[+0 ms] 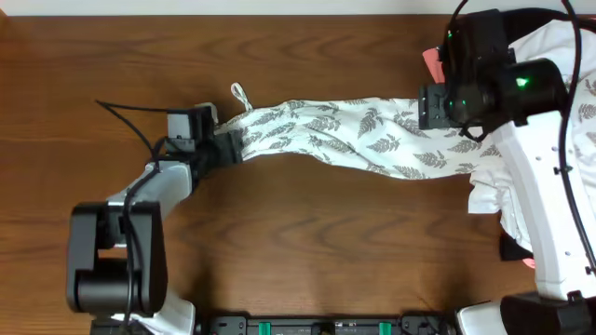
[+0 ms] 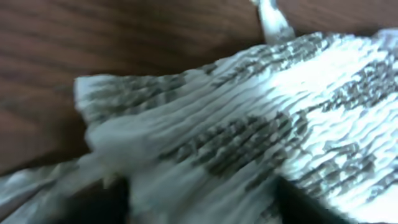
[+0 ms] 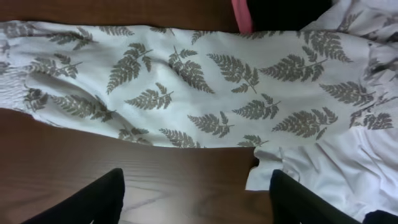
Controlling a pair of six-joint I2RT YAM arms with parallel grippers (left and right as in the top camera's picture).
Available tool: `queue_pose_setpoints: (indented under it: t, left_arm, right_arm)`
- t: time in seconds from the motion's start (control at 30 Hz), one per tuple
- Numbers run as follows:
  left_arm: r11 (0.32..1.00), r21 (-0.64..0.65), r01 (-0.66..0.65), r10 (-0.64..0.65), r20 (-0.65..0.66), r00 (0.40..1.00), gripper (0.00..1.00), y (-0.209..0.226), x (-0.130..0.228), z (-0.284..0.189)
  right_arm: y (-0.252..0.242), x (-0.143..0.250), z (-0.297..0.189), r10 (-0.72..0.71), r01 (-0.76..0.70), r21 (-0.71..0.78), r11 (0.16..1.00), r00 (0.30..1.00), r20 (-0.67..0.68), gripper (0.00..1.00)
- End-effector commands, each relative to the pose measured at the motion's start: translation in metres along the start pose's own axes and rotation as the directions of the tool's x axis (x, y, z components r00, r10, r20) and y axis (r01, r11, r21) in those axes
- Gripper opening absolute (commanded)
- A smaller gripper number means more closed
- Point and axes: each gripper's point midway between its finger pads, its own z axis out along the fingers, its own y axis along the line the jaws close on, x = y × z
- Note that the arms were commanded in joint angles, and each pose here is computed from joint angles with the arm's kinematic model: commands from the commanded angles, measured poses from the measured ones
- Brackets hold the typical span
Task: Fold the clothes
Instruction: 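Pull the fern-print fabric leftward with the right gripper toward the left gripper, then grasp the drawstring end with the left gripper and pull it left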
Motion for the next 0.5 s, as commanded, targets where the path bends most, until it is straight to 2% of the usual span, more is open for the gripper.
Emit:
queue_pose_setpoints:
  t: [0.0, 0.03, 0.17, 0.33, 0.4, 0.47]
  left_arm:
    - [0.998, 0.057, 0.001, -0.004, 0.044, 0.999, 0.14, -0.011, -0.015, -0.002]
    - [0.998, 0.062, -0.005, 0.001, 0.065, 0.998, 0.06, -0.012, -0.021, -0.004]
    - [0.997, 0.073, -0.02, 0.01, 0.131, 0.991, 0.06, -0.018, -0.041, -0.02]
    - [0.997, 0.072, -0.026, 0.007, 0.25, 0.968, 0.06, -0.023, -0.072, -0.079]
    - [0.999, 0.032, -0.006, -0.003, 0.288, 0.958, 0.06, -0.017, -0.077, -0.112]
    - [0.997, -0.072, 0.042, -0.016, 0.332, 0.943, 0.06, 0.002, -0.077, -0.148]
  right_arm:
    - [-0.006, -0.001, -0.011, 0.023, -0.023, 0.004, 1.0, 0.999, 0.03, 0.71]
    - [-0.006, 0.0, -0.013, 0.023, -0.023, 0.004, 1.0, 0.999, 0.034, 0.7]
    - [-0.007, 0.002, -0.014, 0.022, -0.022, 0.005, 1.0, 0.999, 0.028, 0.69]
    - [-0.007, 0.003, -0.014, 0.021, -0.021, 0.006, 1.0, 1.0, 0.023, 0.69]
    - [-0.007, 0.003, -0.014, 0.022, -0.022, 0.006, 1.0, 1.0, 0.023, 0.69]
    - [-0.007, 0.003, -0.014, 0.022, -0.022, 0.006, 1.0, 1.0, 0.023, 0.69]
